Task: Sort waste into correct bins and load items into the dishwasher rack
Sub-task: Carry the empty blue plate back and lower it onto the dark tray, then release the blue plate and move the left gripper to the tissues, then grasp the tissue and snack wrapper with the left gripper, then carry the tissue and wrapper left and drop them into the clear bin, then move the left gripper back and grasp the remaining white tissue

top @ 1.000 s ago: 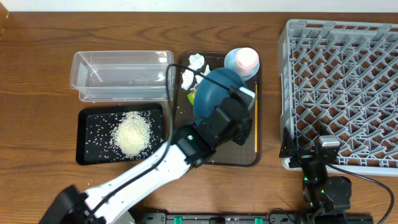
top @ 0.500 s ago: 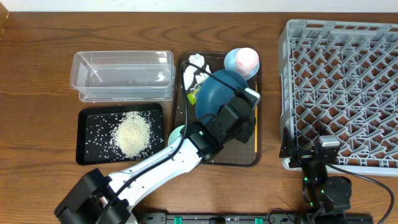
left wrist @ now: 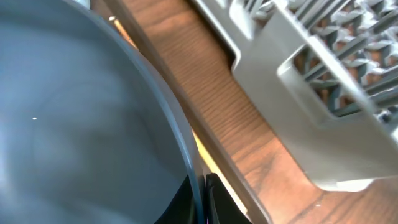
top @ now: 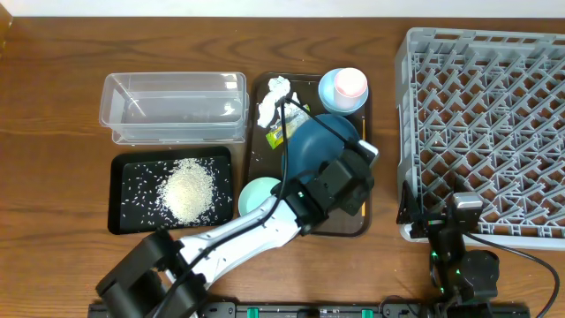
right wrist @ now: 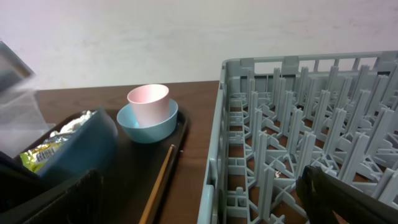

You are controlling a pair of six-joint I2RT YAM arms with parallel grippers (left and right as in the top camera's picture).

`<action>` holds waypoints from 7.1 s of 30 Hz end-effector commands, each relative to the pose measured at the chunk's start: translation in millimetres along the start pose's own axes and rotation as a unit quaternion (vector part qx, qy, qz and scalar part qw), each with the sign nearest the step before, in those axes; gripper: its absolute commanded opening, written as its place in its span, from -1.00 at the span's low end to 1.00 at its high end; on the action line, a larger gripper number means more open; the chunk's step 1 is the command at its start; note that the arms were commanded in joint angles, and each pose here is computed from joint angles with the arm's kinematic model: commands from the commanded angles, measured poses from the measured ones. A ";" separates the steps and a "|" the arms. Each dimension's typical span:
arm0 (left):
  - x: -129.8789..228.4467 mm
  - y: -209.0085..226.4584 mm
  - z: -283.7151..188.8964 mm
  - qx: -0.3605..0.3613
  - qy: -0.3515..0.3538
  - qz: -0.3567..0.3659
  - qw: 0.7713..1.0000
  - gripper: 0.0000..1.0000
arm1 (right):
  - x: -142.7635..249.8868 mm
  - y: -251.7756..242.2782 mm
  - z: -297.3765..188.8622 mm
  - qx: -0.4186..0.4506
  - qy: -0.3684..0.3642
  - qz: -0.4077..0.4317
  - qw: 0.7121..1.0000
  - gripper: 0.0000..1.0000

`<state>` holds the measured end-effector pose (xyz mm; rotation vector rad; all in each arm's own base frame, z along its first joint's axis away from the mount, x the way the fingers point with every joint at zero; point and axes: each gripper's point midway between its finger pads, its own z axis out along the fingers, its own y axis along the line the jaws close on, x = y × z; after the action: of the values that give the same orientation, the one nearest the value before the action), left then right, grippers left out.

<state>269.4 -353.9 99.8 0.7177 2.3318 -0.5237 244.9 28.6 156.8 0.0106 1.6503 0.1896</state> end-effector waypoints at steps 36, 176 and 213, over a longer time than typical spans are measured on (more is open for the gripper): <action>-83.6 124.3 -128.2 -0.041 -0.005 -0.132 0.990 0.24 | 1.2 1.4 -0.1 -0.003 0.002 0.005 1.000 0.98; -37.4 430.4 -189.7 -0.431 -0.082 -0.466 0.768 -0.77 | 1.2 1.4 -0.1 -0.003 0.002 0.005 1.000 0.99; -133.6 280.2 -77.9 -0.219 -0.062 -0.187 0.956 0.50 | 1.2 1.4 -0.1 -0.003 0.002 0.005 1.000 0.99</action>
<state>482.6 -146.0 204.8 -0.0251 2.3754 -0.3244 244.8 28.6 156.7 0.0103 1.6507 0.1899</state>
